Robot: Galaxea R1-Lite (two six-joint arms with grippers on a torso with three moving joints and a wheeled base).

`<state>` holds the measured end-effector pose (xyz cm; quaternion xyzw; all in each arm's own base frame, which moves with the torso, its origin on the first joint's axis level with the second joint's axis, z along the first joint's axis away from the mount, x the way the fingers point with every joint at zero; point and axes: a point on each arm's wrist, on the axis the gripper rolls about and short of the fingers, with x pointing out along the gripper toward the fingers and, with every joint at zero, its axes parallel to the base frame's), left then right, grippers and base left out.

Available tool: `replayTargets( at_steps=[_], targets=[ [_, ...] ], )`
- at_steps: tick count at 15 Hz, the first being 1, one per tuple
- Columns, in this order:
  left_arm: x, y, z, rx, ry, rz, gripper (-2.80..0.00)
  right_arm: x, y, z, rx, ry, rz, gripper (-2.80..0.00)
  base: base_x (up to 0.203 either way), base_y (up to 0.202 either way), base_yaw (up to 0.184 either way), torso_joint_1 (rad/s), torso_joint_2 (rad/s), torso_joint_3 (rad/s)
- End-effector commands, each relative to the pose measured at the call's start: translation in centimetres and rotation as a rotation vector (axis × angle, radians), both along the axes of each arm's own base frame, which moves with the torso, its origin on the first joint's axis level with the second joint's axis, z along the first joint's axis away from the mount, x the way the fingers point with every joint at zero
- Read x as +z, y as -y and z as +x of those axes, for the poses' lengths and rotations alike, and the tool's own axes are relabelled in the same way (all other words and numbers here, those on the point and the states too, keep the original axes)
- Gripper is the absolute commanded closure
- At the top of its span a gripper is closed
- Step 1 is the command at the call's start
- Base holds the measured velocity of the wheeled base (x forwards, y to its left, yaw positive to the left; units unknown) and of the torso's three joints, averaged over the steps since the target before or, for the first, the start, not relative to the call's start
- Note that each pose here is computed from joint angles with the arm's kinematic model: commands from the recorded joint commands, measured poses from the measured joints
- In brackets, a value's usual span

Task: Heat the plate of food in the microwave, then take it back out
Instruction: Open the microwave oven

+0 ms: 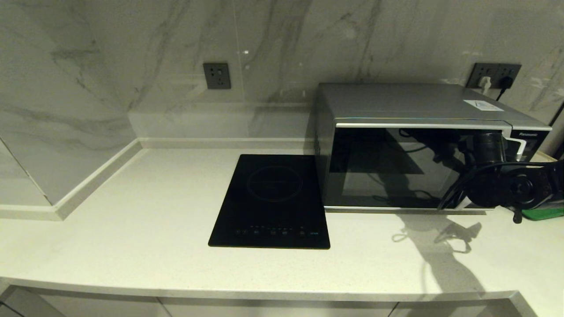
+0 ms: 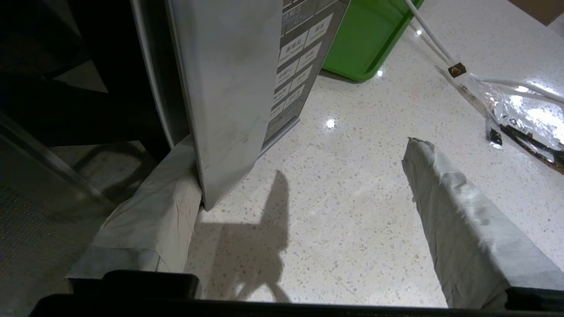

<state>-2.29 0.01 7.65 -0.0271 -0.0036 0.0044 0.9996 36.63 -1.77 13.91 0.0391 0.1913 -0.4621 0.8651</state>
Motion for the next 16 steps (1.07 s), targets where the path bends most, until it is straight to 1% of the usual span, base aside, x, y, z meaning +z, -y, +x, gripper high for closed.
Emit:
replayTargets(
  at_steps=[1,4,6,7,9,10,14,16],
  targets=[
    [0.0,0.0,0.0,0.0,0.001,0.0,0.0,0.0,0.0,-0.2,-0.007,0.002,-0.002,-2.8,0.0,0.0,0.0,0.0,0.0,0.0],
    [0.0,0.0,0.0,0.0,0.001,0.001,0.0,0.3,-0.2,-2.0,-0.008,0.0,0.007,-2.8,0.0,0.0,0.0,0.0,0.0,0.0],
    [0.0,0.0,0.0,0.0,0.001,-0.001,0.0,1.1,-0.7,-3.5,0.008,0.016,0.011,-2.8,0.0,0.0,0.0,0.0,0.0,0.0],
    [0.0,0.0,0.0,0.0,0.001,-0.001,0.0,1.8,-1.2,-4.2,0.026,0.032,0.011,-2.8,0.0,0.0,0.0,0.0,0.0,0.0],
    [0.0,0.0,0.0,0.0,0.001,0.001,0.0,2.2,-3.2,-4.9,0.088,0.037,0.01,-2.8,0.0,0.0,0.0,0.0,0.0,0.0],
    [0.0,0.0,0.0,0.0,0.001,-0.001,0.0,2.1,-3.7,-4.8,0.106,0.032,0.009,-2.8,0.0,0.0,0.0,0.0,0.0,0.0],
    [0.0,0.0,0.0,0.0,0.001,0.001,0.0,0.4,-4.0,-3.4,0.132,-0.016,0.025,-2.8,0.0,0.0,0.0,0.0,0.0,0.0],
    [0.0,0.0,0.0,0.0,0.001,-0.001,0.0,0.6,-4.1,-2.3,0.137,0.002,0.029,-2.8,0.0,0.0,0.0,0.0,0.0,0.0]
  ],
)
